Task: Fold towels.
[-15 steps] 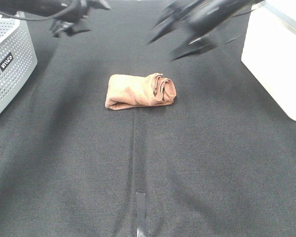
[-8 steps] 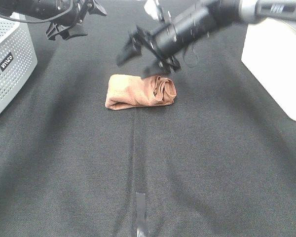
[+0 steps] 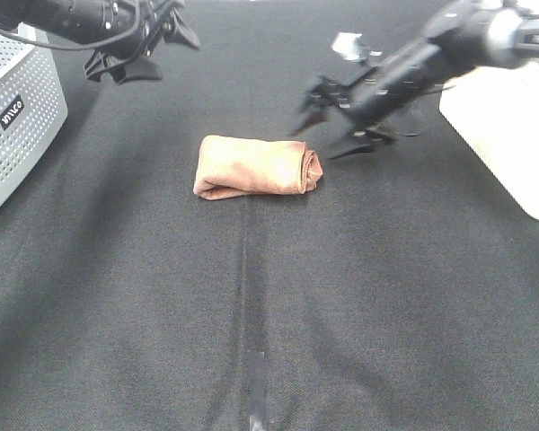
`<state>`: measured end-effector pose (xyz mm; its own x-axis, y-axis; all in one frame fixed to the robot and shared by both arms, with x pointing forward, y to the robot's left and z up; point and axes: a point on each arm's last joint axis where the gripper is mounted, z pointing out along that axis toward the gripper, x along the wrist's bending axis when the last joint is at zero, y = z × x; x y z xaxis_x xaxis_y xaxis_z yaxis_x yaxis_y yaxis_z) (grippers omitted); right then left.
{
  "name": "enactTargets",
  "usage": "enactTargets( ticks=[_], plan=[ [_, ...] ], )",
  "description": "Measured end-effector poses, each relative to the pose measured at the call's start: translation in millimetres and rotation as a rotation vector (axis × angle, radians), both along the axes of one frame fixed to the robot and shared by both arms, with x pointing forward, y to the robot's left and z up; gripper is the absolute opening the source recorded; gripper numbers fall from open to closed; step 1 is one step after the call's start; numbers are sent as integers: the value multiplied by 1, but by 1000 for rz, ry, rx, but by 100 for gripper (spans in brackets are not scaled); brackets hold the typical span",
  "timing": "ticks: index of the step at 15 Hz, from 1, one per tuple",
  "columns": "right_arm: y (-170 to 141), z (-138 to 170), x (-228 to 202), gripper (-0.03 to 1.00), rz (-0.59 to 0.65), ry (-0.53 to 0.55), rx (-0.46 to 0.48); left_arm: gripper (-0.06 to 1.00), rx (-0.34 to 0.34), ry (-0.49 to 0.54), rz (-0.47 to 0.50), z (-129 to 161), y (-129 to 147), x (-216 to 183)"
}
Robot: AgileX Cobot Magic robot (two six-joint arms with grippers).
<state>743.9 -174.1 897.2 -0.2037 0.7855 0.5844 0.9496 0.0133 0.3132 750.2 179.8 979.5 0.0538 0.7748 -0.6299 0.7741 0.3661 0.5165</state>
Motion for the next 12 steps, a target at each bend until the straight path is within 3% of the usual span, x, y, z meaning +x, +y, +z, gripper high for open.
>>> enactTargets(
  ticks=[4,7,10,12],
  plan=[
    [-6,37,-8,78,63,-18,-23,72,233,9,-187,30,6,-23],
    [-11,90,-30,78,165,-21,-83,72,327,16,-299,85,12,-56],
    [-18,132,-42,78,132,-63,-147,72,363,-17,-275,134,20,-84],
    [-25,165,-53,78,99,-123,-214,72,439,-27,-219,161,31,-105]
  ],
)
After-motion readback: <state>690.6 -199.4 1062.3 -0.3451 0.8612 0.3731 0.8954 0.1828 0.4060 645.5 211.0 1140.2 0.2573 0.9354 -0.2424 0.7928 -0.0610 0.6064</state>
